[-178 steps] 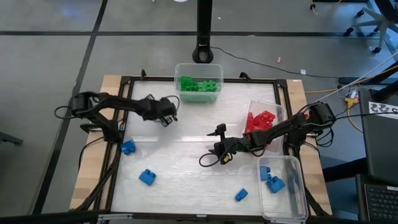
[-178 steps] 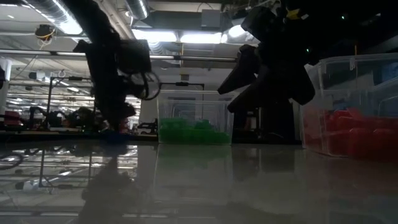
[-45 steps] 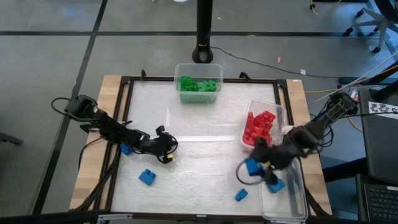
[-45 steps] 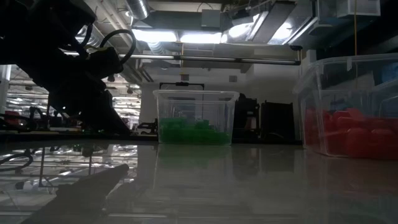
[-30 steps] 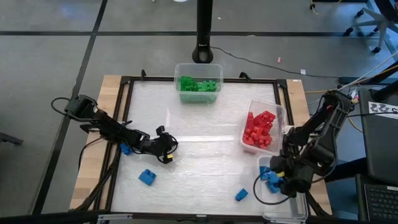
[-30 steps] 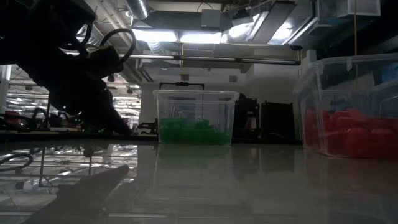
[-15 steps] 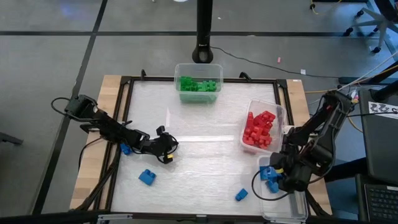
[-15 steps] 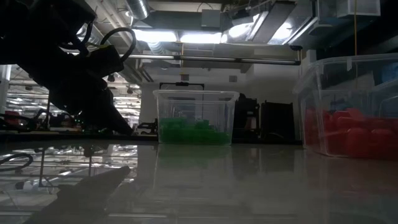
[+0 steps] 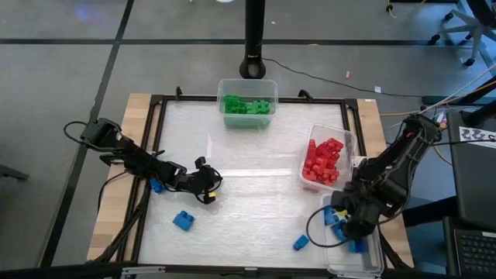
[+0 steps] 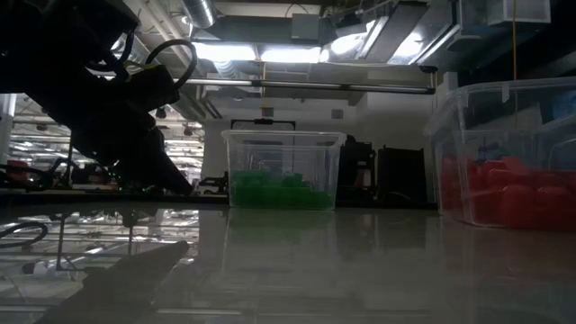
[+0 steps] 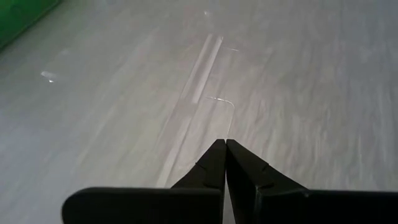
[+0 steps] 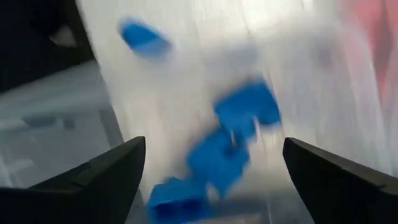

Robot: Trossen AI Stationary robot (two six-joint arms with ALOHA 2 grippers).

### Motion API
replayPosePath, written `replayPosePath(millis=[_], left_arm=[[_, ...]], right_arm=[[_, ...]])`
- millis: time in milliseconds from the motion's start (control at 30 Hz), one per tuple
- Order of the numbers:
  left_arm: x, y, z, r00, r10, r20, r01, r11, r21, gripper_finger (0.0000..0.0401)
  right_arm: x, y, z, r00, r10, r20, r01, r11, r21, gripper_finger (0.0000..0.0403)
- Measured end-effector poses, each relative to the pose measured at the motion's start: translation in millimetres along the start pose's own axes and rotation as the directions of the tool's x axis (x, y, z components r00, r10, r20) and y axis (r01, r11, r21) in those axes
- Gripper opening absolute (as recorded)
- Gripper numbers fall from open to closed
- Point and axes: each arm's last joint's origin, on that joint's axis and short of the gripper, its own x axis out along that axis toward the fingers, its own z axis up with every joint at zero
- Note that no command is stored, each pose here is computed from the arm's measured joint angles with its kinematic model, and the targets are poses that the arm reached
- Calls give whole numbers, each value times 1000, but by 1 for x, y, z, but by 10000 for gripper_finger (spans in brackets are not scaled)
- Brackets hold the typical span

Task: Sort blocks
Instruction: Put the blue game piece into the bottom right transparent bin

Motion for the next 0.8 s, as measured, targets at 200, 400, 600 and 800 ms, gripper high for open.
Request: replayPosePath(millis=[200,400,600,800], left_arm=[[0,0,0,1000,-1,2,1,1000,-5,1],[0,0,1,1000,-2,5,2,1000,-7,1],[0,0,1,1000,-3,6,3,1000,-16,1],[0,0,1,1000,-4,8,4,1000,-18,1]], right_arm=[[-3,10,34,941,95,325,-24,976,-214,375],[-1,26,65,837,197,511,46,904,-425,374],[28,44,92,822,303,482,52,803,-594,374],[69,57,100,878,362,314,-89,767,-635,374]])
